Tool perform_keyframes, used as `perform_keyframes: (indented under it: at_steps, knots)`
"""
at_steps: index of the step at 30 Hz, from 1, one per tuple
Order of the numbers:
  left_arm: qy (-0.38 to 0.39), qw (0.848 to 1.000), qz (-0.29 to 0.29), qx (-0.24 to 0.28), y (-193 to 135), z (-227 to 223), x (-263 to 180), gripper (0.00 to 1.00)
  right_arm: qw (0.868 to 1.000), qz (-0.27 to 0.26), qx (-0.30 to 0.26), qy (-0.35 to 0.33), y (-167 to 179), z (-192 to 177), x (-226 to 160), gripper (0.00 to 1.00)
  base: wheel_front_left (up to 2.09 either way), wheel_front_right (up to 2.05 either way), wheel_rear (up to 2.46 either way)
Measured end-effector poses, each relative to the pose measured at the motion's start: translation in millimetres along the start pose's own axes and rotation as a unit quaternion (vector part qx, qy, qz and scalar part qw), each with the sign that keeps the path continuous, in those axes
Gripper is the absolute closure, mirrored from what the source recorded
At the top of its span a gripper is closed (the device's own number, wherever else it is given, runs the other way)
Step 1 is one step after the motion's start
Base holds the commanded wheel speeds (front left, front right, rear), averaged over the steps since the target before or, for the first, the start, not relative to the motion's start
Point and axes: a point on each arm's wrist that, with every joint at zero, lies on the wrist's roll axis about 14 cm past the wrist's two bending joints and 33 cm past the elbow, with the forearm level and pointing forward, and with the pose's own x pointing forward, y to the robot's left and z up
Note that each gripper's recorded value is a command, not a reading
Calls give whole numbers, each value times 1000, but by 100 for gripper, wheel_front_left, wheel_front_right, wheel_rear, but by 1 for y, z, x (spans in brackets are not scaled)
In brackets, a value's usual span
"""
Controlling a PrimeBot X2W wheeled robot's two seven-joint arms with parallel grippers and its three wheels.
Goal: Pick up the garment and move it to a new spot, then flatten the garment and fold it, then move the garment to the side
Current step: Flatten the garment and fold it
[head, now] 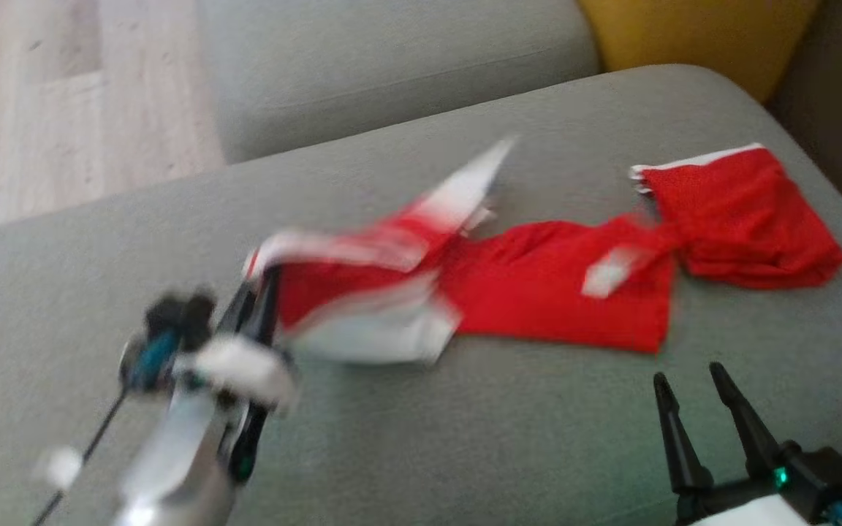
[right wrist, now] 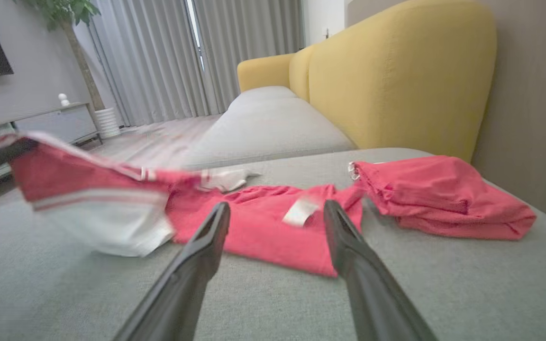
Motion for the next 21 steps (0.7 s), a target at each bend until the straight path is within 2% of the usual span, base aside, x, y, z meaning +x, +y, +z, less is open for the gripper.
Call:
perform_keyframes:
  at_steps: [3,6,9,16,17,18,19,20,21]
  knots:
    - [51,996,75,-19,43,-47,-43,100,1000,14,0,15,7,-8,4,0,0,0,0]
    - [48,992,119,-18,72,-48,-62,100,999,30,0,21,15,-11,11,0,0,0,0]
    - [29,990,141,-14,89,-35,-68,100,999,44,-1,24,22,-12,16,0,0,0,0]
    - [15,990,143,-3,98,-21,-68,100,998,61,-4,26,29,-13,18,0,0,0,0]
    - [8,990,143,2,100,-14,-65,90,998,62,-5,26,29,-13,18,0,0,0,0]
    - [1,990,142,8,100,-7,-62,90,998,62,-6,26,29,-13,18,0,0,0,0]
    - [-6,990,140,14,101,0,-58,53,998,63,-6,27,29,-13,18,0,0,0,0]
    - [-14,990,138,17,100,6,-55,6,998,64,-6,27,30,-14,18,0,0,0,0]
    - [-22,990,136,17,99,12,-52,7,998,64,-6,27,30,-14,18,0,0,0,0]
